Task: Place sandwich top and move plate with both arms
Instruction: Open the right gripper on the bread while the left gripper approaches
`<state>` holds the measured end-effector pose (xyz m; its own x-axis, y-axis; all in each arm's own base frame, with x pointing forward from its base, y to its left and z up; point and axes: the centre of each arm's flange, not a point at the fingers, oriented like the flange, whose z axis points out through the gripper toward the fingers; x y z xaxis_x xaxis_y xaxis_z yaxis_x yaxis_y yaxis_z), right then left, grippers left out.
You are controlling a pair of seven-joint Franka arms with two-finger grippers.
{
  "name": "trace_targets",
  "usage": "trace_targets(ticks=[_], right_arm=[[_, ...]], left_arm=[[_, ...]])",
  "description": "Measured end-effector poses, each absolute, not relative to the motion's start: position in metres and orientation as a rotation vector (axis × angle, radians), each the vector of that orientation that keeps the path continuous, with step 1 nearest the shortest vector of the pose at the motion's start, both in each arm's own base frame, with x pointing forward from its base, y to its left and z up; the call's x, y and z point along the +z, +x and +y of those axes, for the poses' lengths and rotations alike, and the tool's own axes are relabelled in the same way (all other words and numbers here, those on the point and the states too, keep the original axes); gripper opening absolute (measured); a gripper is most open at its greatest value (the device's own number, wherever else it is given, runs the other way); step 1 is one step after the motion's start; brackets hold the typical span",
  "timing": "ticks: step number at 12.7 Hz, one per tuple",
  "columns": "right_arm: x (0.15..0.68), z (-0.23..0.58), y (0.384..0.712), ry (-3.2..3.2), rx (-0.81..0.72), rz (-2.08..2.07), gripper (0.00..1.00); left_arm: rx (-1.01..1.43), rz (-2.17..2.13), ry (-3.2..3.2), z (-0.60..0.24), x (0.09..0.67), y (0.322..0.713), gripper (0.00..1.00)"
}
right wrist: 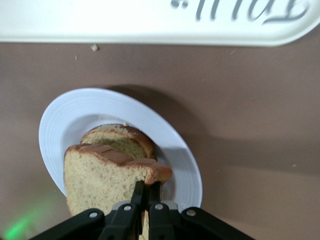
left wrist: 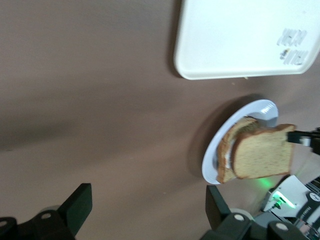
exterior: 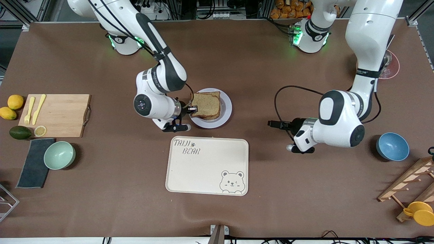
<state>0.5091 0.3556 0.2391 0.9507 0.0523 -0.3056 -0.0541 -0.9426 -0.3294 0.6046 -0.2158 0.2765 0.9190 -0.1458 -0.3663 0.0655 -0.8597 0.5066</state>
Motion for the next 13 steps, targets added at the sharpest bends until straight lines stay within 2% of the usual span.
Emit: trace_targets(ticks=[4,5,8,11,13], right_arm=[[0.232,0.367,0.504,-2.781,0.423,0.033,0.07],[0.231,0.365,0.505,-2.785,0.426,0.066,0.13],[0.234,0.356,0.516,-2.785,0.415,0.197,0.48],[0.253,0.336,0.544,-2.757,0.372,0.251,0.81],[0.272,0.314,0.564,-2.736,0.419,0.268,1.0]], left_arm=[[-0.587,-0.072,2.505,-0.241,0.263,0.586,1.0],[-0.577,-0.069,2.487,-0.244,0.255,0.582,1.0],[-0.495,-0.059,2.45,-0.26,0.223,0.562,1.0],[-0.496,-0.015,2.417,-0.28,0.2,0.537,1.0],[-0.504,0.028,2.371,-0.291,0.196,0.53,1.0]])
